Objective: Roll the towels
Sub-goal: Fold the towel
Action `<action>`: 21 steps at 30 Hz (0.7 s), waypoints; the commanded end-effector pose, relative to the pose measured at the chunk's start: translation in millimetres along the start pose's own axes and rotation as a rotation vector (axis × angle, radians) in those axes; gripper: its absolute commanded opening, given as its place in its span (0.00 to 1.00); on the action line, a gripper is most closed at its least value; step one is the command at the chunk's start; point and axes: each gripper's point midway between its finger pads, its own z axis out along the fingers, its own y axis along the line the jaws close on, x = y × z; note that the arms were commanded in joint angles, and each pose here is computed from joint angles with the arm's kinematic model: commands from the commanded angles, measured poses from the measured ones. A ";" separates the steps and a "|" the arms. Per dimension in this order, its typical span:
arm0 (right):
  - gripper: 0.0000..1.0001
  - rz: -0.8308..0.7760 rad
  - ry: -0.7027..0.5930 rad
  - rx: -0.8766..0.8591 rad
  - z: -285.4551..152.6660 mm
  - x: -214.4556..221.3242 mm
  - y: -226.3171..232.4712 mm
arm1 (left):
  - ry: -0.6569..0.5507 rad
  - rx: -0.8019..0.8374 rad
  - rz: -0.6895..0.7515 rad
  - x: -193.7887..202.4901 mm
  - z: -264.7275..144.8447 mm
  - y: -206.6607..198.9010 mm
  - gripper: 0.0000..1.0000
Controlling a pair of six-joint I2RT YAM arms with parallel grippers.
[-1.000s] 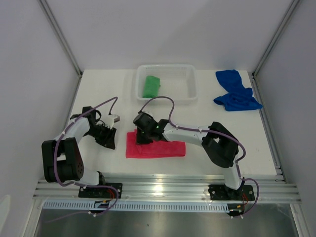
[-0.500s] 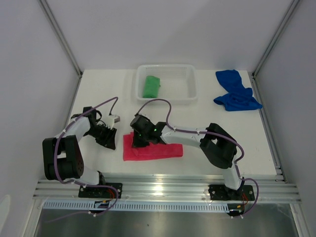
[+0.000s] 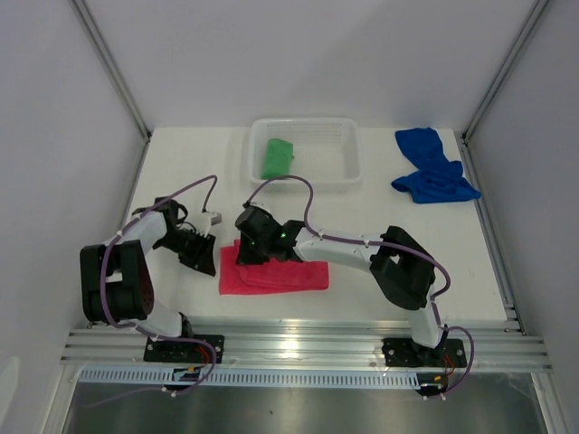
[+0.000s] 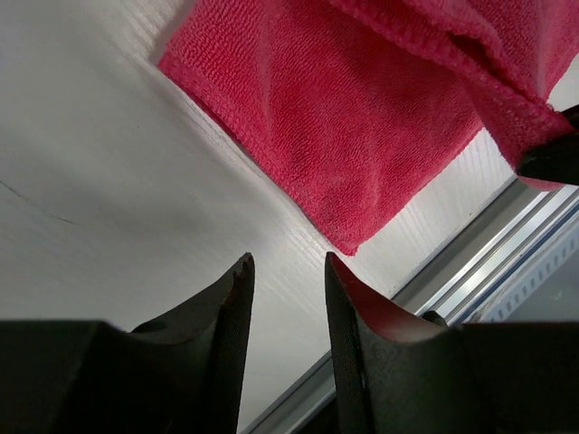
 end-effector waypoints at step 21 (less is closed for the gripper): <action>0.00 -0.006 -0.059 -0.148 -13.9 -12.1 51.1 | 0.022 -0.012 -0.084 -56.1 32.1 20.8 0.40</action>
